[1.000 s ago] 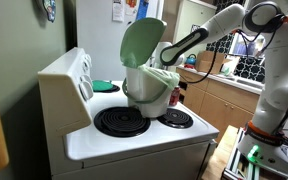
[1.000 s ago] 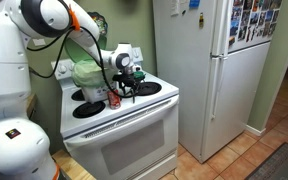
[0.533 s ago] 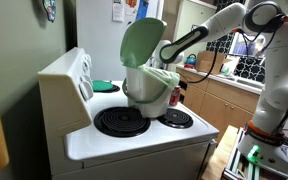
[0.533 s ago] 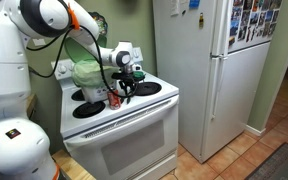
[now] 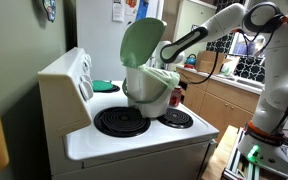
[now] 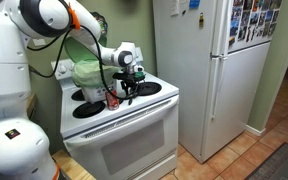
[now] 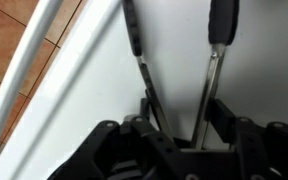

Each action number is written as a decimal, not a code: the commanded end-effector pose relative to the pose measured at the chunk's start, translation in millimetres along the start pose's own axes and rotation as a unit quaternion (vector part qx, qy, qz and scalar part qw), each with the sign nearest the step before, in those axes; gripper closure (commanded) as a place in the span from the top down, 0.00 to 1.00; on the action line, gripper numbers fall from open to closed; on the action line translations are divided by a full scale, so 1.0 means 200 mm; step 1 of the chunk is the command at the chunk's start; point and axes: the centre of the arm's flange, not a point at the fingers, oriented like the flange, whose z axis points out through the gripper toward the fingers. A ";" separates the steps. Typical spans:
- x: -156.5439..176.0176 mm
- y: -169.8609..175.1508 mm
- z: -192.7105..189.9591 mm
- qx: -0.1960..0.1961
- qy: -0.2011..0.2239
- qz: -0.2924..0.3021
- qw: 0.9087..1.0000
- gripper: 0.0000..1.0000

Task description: Use the tongs to pick up the red can and put it in the bin

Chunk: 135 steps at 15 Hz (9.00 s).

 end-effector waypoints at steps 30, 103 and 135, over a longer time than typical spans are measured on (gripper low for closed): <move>-0.10 0.27 0.01 0.081 -0.058 0.202 0.974 0.52; -0.62 -0.06 -0.43 0.030 -0.009 0.126 0.992 1.00; -0.76 -0.20 -0.37 0.069 -0.046 -0.155 0.984 1.00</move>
